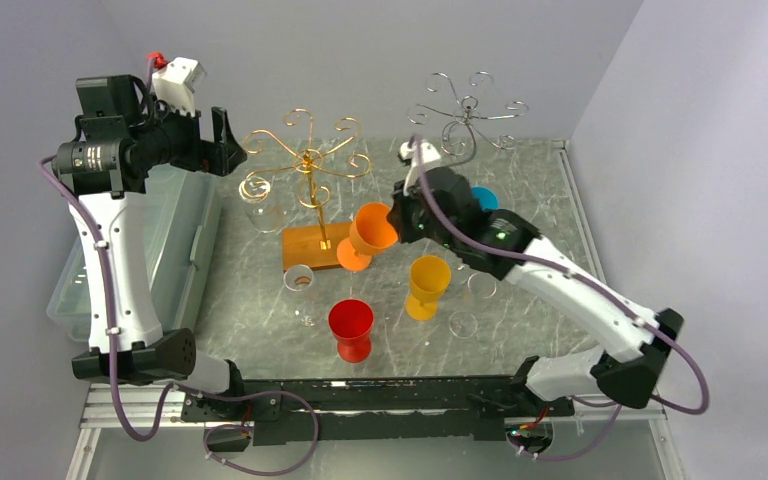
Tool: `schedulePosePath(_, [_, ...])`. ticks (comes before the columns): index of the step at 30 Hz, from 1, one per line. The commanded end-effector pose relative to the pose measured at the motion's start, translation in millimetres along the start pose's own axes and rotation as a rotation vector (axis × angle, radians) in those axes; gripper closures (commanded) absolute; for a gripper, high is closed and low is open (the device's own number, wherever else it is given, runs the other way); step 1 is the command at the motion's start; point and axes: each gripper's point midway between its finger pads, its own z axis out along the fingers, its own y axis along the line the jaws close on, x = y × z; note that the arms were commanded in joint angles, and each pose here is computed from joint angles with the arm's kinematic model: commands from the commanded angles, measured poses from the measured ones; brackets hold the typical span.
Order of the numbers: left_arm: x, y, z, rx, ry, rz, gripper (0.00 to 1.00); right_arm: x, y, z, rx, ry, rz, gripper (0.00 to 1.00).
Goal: Place the wine glass upside down on the wine glass rack
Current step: Pick up the wine glass at the center of the board, then turn the wine glass upside down at the wine rack.
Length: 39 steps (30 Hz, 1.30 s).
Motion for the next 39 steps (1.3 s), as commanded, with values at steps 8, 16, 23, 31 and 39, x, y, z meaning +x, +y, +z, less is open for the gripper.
schedulePosePath(8, [-29,-54,-33,0.212,-0.135,0.027,0.0,-95,12,-141,-0.162,-0.196,-0.053,1.0])
schedulePosePath(16, [-23,-82,-43,0.36,-0.131,0.028,0.01,-149,35,-179,-0.266,-0.307,-0.054,1.0])
schedulePosePath(23, [-16,-99,-48,0.458,-0.131,0.018,0.01,-202,68,-161,-0.363,-0.49,0.001,1.0])
schedulePosePath(31, [-8,-105,-49,0.495,-0.114,0.016,0.0,-227,78,-137,-0.354,-0.565,0.013,1.0])
schedulePosePath(39, [0,-112,-36,0.556,-0.079,-0.051,0.05,-238,91,-135,-0.419,-0.624,0.047,1.0])
